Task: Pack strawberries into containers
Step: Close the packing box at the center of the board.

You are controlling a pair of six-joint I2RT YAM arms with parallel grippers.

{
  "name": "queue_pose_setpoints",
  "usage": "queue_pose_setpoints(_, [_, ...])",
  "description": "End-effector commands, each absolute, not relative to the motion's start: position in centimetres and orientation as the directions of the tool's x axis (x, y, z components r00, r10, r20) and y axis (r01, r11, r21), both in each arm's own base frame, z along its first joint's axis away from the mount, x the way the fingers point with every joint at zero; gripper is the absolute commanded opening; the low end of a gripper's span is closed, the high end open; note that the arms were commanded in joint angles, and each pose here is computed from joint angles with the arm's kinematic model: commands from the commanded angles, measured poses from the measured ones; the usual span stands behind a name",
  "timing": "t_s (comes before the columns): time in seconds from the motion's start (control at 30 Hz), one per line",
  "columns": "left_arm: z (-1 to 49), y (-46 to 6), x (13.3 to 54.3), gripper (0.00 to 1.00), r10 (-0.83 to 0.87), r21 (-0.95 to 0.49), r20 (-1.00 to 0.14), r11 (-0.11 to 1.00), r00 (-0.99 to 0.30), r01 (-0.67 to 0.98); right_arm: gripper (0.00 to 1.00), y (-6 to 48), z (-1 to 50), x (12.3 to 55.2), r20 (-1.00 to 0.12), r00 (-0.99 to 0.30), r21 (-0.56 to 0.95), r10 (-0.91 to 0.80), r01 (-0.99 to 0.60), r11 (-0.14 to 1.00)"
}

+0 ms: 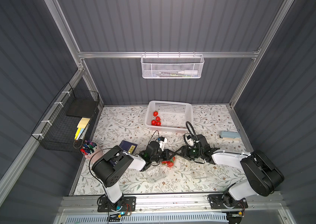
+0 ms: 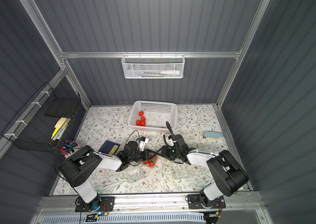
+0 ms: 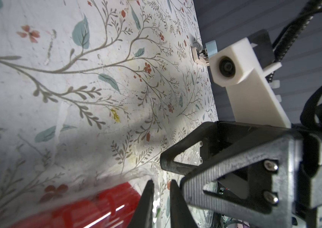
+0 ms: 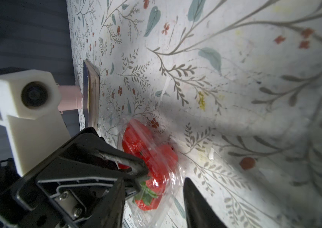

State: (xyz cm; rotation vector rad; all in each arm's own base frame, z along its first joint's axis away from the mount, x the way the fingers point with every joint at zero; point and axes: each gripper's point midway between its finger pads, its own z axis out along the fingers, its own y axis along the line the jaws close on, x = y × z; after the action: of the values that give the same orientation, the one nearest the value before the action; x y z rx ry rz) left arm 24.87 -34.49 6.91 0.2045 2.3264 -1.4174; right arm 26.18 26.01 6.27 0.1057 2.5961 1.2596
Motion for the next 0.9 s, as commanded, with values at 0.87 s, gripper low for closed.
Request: queue_pose_setpoints(0.87, [4.8, -33.5, 23.9, 0.14, -0.06, -0.788, -0.373, 0.548, -0.926, 0.281, 0.41, 26.7, 2.2, 23.6, -0.118, -0.982, 0.788, 0.15, -0.001, 0.616])
